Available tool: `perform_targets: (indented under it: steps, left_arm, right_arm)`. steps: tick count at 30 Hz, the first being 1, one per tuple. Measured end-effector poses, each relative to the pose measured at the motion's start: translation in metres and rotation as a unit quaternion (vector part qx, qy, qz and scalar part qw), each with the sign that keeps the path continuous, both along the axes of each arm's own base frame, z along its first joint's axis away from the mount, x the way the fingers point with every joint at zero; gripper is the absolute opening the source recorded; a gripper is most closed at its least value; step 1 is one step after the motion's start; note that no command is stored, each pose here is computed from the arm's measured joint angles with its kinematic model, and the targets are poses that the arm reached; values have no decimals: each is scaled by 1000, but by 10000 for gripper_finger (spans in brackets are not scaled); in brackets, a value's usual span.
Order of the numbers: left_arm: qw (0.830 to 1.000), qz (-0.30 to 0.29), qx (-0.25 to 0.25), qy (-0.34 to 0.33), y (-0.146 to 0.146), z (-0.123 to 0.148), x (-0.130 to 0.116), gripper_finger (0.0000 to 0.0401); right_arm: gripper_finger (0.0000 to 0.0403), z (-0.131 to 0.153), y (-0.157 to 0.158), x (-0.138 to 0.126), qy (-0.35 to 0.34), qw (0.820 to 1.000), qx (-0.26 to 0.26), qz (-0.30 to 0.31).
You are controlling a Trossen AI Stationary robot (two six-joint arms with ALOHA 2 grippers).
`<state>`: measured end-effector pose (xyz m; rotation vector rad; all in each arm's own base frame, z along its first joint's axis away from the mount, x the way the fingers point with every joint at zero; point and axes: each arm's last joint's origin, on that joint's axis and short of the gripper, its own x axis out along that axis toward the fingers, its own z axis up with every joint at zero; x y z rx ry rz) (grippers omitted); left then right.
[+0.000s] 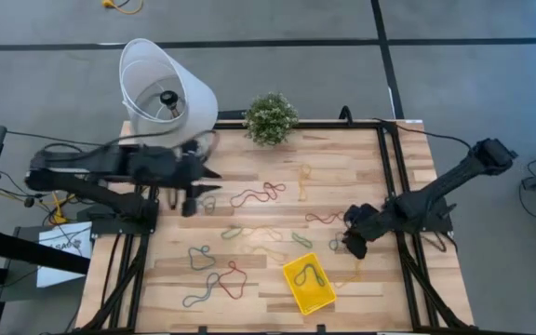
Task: Pick and place items into bin
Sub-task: Put the blue rubber band into the bin
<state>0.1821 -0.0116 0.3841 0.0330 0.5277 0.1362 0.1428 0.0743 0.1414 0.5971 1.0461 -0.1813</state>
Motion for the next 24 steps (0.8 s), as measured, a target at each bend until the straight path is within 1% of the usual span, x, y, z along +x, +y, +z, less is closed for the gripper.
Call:
perform_targets:
  steps: [2, 4, 8, 11, 14, 17, 21, 24]
  left_arm:
    - [1000, 22, -5, -15, -1, -4, -17, 116]
    - [999, 35, -6, -26, -2, -9, -30, 116]
    - [998, 55, -12, -34, -1, -22, -45, 116]
    - [998, 60, -15, -31, -1, -31, -50, 116]
    - [998, 62, -13, -23, -1, -37, -51, 116]
    - [997, 68, -8, -20, -1, -38, -50, 116]
    - [998, 64, 1, -20, -1, -38, -49, 116]
    - [998, 62, 4, -20, -1, -38, -50, 116]
  right_arm:
    - [145, -7, 1, -1, 29, 999, -14, 1]
    - [146, -12, 1, 0, 41, 999, -28, 3]
    - [144, -18, -2, 4, 64, 997, -39, -2]
    - [142, -22, -3, 6, 76, 996, -55, 4]
    - [138, -22, -5, 7, 76, 996, -56, 6]
    - [133, -22, -8, 7, 73, 996, -61, 3]
    - [125, -22, -10, 10, 59, 995, -83, 11]
    - [120, -19, -11, 11, 62, 993, -97, 13]
